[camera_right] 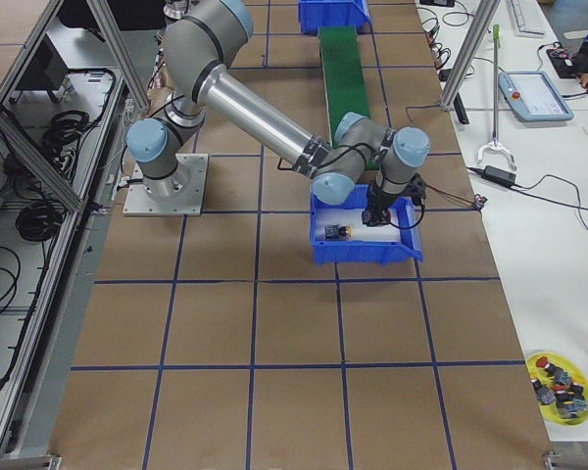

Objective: Transport two buttons from left to right
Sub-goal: 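Carry the red button into the blue bin beside the yellow button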

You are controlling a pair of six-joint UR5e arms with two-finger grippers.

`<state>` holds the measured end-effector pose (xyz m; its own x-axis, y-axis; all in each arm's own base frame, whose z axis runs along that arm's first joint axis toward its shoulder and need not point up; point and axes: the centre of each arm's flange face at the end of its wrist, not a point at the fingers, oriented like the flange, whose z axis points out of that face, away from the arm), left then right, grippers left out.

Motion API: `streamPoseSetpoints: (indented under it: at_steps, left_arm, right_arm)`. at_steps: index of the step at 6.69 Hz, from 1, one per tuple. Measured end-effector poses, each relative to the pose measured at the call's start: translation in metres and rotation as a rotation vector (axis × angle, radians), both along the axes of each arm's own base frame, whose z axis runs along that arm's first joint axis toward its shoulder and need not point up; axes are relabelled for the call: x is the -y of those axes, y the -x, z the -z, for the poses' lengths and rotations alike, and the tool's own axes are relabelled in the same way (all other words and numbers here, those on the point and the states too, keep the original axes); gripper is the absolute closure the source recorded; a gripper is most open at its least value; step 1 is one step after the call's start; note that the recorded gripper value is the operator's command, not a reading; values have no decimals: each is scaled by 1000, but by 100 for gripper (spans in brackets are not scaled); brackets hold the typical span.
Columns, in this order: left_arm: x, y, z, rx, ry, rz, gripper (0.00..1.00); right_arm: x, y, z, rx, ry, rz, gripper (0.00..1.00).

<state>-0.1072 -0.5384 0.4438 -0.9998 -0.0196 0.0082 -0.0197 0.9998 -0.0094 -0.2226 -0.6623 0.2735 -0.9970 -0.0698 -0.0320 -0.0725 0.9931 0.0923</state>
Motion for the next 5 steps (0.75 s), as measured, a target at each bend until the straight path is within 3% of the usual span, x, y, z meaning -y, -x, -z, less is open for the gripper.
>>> streamPoseSetpoints:
  at_steps: [2,3,4,5]
  left_arm:
    - [0,0,0,0,0,0,0]
    - [0,0,0,0,1,0,0]
    - [0,0,0,0,1,0,0]
    - [0,0,0,0,1,0,0]
  right_arm:
    - [4,4,28,-7,-35,-8,94]
    - [5,4,36,-10,-49,-11,86]
    - [5,3,42,-9,-59,-14,36]
    - [6,1,46,-6,-64,-17,8]
